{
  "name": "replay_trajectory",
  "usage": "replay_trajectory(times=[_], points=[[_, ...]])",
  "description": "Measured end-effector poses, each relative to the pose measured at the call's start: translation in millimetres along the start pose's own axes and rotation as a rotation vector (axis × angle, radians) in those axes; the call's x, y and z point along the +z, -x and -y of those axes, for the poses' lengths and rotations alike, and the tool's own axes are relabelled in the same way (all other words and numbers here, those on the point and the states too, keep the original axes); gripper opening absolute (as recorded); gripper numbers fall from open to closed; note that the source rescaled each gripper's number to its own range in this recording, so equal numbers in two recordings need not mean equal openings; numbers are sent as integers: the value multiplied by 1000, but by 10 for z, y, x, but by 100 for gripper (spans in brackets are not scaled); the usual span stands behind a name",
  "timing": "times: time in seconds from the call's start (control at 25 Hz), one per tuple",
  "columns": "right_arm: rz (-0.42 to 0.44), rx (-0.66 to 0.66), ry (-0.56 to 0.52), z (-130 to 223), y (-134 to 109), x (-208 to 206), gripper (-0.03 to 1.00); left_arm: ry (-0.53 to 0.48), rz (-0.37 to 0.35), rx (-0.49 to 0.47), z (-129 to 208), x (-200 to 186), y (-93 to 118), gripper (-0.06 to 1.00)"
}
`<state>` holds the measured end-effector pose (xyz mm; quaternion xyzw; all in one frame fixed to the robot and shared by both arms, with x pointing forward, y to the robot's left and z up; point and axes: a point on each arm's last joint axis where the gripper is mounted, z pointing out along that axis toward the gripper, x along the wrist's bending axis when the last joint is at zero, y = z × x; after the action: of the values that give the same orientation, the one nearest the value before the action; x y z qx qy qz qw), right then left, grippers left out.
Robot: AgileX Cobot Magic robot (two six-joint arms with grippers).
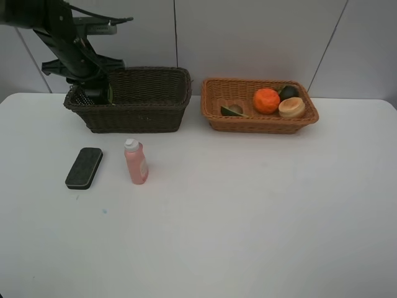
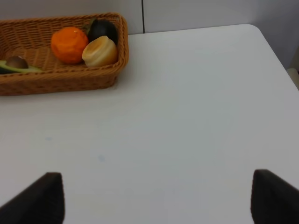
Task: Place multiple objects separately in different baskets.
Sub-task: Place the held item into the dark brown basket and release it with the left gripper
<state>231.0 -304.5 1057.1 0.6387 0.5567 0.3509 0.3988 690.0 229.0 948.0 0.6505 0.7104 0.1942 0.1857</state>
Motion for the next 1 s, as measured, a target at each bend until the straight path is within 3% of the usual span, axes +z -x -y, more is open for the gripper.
replay_trajectory(times=[0.52,0.56,0.64,0.68,0.72,0.84,1.0], points=[[0,0,0,0,0,0,100,15,12,6,14,105,18,14],[0,0,0,0,0,0,100,16,12,7,13,105,19,23],[0,0,0,0,0,0,100,30,17,12,0,105,23,65],[0,0,0,0,0,0,100,36,20,12,-5,104,26,81],[0,0,0,0,0,0,100,37,21,12,-7,104,26,90],[0,0,0,0,0,0,100,37,21,14,-7,104,26,99],[0,0,0,0,0,0,100,38,21,16,-9,100,26,100]])
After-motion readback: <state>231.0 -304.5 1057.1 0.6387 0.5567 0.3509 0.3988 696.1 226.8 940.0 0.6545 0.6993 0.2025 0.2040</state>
